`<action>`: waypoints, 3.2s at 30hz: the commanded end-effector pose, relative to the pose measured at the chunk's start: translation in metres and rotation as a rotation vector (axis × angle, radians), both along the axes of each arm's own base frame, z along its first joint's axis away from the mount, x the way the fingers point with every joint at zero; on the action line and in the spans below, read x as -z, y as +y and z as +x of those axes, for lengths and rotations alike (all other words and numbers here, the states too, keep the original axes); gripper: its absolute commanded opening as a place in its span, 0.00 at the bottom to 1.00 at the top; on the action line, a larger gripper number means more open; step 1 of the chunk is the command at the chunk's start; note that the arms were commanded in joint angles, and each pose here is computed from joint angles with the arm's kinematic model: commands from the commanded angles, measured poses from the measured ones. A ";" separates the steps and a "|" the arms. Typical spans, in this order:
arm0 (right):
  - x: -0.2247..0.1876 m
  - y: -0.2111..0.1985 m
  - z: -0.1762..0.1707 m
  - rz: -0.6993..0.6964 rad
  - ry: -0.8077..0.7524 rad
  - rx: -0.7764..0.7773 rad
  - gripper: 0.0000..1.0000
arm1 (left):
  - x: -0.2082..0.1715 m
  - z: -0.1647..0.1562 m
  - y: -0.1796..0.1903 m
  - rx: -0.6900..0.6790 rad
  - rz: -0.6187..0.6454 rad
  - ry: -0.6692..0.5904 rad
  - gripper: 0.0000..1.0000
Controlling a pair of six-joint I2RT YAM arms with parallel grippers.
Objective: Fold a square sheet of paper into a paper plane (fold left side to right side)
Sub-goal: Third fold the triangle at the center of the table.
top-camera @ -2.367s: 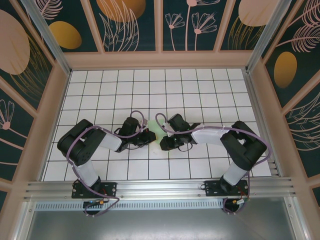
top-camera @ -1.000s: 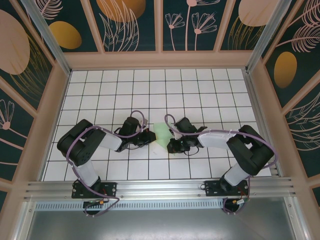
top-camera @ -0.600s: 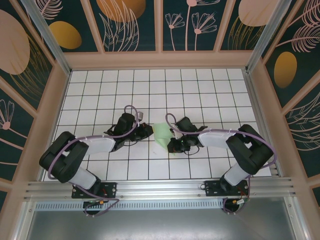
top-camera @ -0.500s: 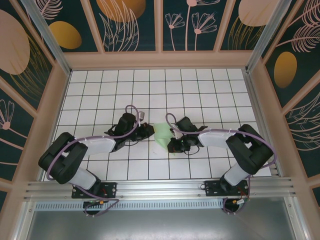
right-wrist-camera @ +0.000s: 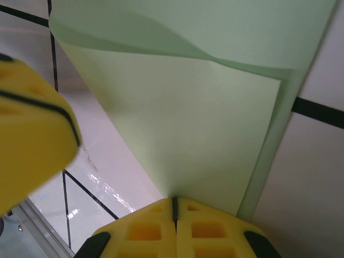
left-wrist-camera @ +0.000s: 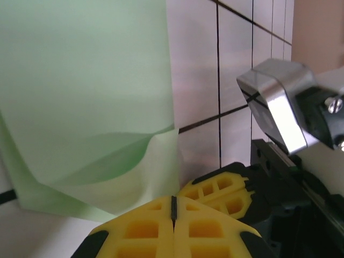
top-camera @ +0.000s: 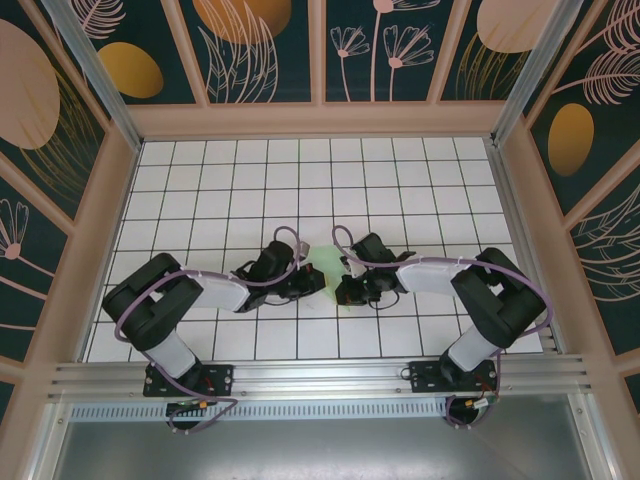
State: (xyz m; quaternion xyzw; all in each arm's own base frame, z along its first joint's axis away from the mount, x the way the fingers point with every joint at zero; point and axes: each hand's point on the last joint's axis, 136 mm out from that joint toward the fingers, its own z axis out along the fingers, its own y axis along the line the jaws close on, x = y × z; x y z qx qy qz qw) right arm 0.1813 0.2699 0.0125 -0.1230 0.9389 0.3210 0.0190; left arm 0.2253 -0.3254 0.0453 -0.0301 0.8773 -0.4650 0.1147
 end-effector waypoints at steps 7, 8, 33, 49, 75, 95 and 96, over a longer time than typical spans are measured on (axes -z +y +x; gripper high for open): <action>0.041 -0.036 -0.016 -0.188 0.070 0.036 0.07 | 0.010 -0.002 -0.022 0.013 -0.037 0.033 0.06; 0.041 -0.036 -0.016 -0.189 0.071 0.035 0.07 | 0.011 -0.002 -0.023 0.010 -0.040 0.036 0.06; -0.020 -0.008 0.001 -0.003 0.012 0.071 0.03 | 0.089 -0.006 0.021 -0.036 0.318 0.096 0.05; -0.017 -0.001 -0.008 0.004 0.053 0.062 0.02 | 0.091 -0.004 0.022 -0.035 0.338 0.089 0.05; 0.022 -0.038 -0.025 -0.111 0.138 0.148 0.02 | 0.089 -0.003 0.027 -0.043 0.362 0.076 0.04; -0.050 -0.016 -0.008 0.125 0.053 0.174 0.03 | 0.079 0.004 0.021 -0.047 0.344 0.051 0.04; -0.046 -0.013 -0.007 0.121 0.057 0.177 0.03 | 0.078 0.005 0.021 -0.047 0.343 0.049 0.04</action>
